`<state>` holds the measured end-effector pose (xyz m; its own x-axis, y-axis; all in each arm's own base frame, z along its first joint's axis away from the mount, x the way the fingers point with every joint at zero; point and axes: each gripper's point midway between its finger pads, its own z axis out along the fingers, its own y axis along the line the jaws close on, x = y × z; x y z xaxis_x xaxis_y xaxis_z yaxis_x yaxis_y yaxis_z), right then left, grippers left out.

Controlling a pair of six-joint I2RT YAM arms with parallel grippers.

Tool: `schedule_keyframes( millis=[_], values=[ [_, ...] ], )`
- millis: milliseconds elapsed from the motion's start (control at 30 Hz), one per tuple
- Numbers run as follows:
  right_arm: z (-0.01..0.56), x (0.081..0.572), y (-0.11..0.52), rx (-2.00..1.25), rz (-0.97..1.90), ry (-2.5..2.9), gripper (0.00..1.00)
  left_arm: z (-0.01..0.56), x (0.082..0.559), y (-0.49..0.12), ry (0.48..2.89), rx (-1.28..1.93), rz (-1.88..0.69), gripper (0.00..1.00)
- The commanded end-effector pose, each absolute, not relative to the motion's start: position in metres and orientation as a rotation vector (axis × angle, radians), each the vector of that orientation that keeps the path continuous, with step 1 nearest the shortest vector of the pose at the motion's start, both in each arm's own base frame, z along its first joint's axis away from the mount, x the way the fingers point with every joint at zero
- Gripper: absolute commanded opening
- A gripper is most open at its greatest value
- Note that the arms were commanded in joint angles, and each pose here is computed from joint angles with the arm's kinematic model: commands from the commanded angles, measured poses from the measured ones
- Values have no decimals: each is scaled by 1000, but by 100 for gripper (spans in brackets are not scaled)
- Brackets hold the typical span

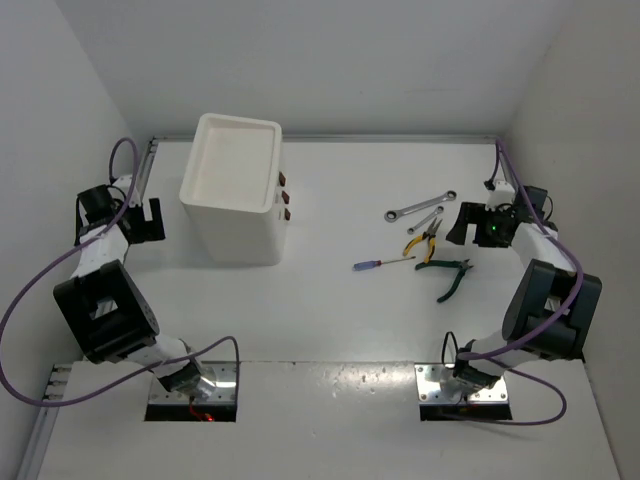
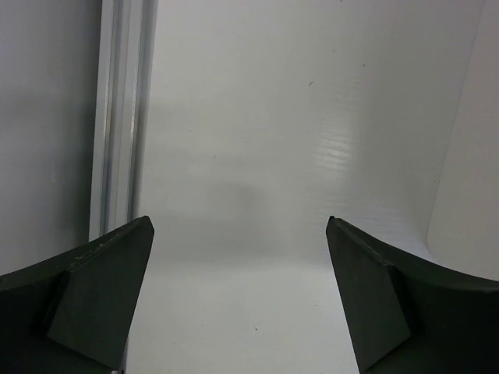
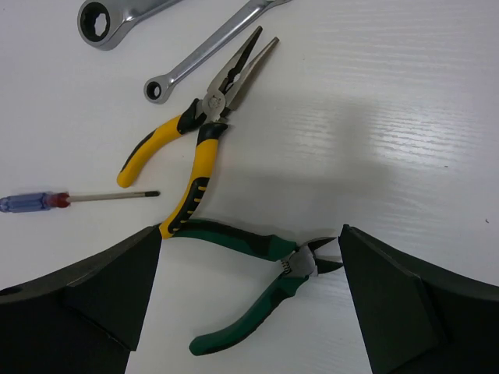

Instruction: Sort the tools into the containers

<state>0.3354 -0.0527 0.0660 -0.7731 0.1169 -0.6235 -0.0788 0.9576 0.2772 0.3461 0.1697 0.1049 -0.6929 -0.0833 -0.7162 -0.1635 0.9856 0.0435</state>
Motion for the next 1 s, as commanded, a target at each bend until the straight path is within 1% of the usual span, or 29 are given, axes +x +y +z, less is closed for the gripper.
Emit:
schedule_keyframes(
  millis=[0,67,100,200,233,300,333,400,433,533,600,633,667,733,800,867,900,967],
  values=[
    [75,339,-50,-10,379,2390,97,121,352,172,2281,-128,149,100],
    [82,342,-45,-18,395,2372,97,145,357,175,2268,-141,129,100],
    [89,343,-43,-31,406,2351,97,171,362,179,2240,-162,114,100],
    [104,347,-30,-14,481,2310,97,206,368,185,2206,-170,72,100],
    [111,352,-30,-11,488,2291,97,235,373,180,2181,-133,45,100],
    [113,352,-17,4,551,2298,97,263,376,175,2155,-118,17,100],
    [119,355,-17,10,561,2284,97,291,377,168,2116,-99,-7,100],
    [126,359,1,-21,606,2277,97,316,376,159,2080,-62,-40,100],
    [133,363,7,-23,627,2257,97,338,372,152,2052,-50,-48,100],
    [145,376,34,-61,682,2238,97,362,371,125,2024,23,-108,100],
    [155,385,50,-90,730,2223,97,367,367,106,2031,50,-142,100],
    [159,386,68,-114,800,2223,97,367,368,100,2031,67,-152,100],
    [154,389,77,-118,843,2240,96,362,367,85,2045,96,-182,100],
    [163,394,101,-167,939,2219,95,361,364,68,2044,135,-206,97],
    [156,397,115,-183,1005,2237,92,353,367,49,2065,171,-245,96],
    [162,403,133,-220,1065,2216,91,347,369,28,2077,211,-293,91],
    [161,404,138,-233,1082,2218,89,347,369,20,2076,234,-306,91],
    [155,411,152,-245,1126,2232,88,339,371,10,2100,227,-321,87]
  ],
)
